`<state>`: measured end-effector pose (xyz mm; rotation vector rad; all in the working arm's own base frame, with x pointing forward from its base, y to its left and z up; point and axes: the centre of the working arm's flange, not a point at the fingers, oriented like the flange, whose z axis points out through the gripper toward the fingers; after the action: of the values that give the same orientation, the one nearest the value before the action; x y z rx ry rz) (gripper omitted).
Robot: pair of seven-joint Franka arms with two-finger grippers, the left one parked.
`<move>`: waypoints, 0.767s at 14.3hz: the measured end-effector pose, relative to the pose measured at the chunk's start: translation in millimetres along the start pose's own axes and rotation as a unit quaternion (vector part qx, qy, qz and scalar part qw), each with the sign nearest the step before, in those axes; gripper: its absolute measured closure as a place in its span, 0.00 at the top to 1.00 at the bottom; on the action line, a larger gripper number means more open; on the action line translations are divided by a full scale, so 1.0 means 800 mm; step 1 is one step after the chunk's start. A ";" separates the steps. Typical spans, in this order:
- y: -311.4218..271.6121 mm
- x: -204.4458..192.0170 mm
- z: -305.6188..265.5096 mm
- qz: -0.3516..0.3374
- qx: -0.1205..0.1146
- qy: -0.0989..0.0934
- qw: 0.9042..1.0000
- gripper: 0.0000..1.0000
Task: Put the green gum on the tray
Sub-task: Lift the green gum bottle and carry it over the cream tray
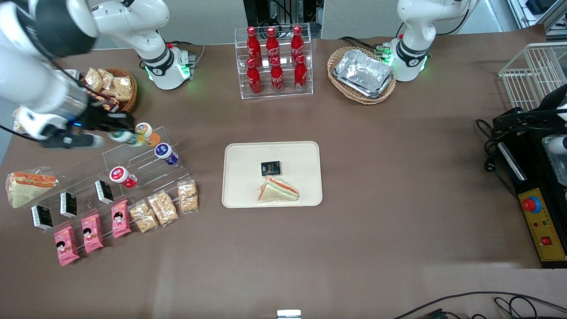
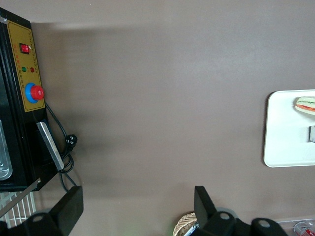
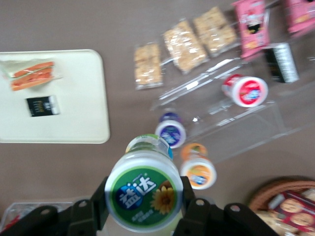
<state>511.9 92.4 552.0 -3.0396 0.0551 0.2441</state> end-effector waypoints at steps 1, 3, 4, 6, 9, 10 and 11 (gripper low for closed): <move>-0.016 0.008 0.015 -0.003 0.011 -0.006 1.000 0.59; -0.045 0.026 0.048 -0.005 0.017 -0.007 1.000 0.59; -0.062 0.032 0.067 0.000 0.017 -0.003 1.000 0.59; -0.110 0.035 0.111 0.015 0.014 0.004 1.000 0.59; -0.172 0.025 0.179 0.019 0.007 0.008 1.000 0.59; -0.184 0.023 0.203 0.018 0.006 0.014 1.000 0.59; -0.193 0.020 0.227 0.018 0.008 0.023 1.000 0.59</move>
<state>505.9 262.4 384.5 -3.0313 0.1148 0.1761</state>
